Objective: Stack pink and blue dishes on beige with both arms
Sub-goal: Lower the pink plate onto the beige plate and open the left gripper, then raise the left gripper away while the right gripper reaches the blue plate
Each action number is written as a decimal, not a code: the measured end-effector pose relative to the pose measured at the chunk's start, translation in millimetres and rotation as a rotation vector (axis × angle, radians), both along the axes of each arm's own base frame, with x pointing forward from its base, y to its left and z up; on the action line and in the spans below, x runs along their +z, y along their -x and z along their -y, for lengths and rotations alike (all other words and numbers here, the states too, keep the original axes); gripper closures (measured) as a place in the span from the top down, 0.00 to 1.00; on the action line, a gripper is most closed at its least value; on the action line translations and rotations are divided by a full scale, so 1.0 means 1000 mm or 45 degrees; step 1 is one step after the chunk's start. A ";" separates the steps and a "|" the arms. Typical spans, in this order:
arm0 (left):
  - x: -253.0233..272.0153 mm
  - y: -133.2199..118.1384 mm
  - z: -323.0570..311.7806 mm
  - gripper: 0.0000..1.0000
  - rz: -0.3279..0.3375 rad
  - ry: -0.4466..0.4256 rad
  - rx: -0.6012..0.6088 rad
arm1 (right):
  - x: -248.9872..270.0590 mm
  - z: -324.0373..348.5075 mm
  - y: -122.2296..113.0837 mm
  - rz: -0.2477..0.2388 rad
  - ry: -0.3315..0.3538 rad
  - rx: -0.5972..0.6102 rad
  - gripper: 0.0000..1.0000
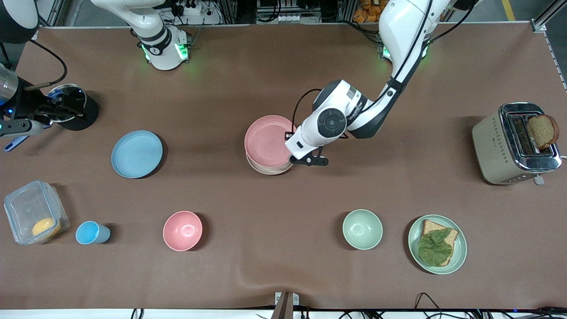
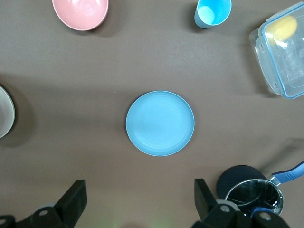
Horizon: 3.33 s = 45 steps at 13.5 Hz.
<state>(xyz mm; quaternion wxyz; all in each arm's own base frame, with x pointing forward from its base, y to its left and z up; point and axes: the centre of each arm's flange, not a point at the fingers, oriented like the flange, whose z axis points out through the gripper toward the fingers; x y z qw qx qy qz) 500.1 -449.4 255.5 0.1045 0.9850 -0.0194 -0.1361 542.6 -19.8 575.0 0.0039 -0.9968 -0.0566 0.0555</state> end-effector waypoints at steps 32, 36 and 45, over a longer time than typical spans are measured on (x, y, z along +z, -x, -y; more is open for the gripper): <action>0.249 -0.075 -0.163 1.00 0.392 -0.193 0.113 | -0.268 0.115 -0.052 -0.411 -0.047 -0.230 1.00; 0.324 -0.056 -0.239 1.00 0.397 -0.279 0.217 | -0.359 0.154 -0.054 -0.349 -0.177 -0.074 1.00; 0.358 -0.061 -0.329 1.00 0.434 -0.301 0.187 | -0.396 0.150 -0.048 -0.399 -0.248 0.054 1.00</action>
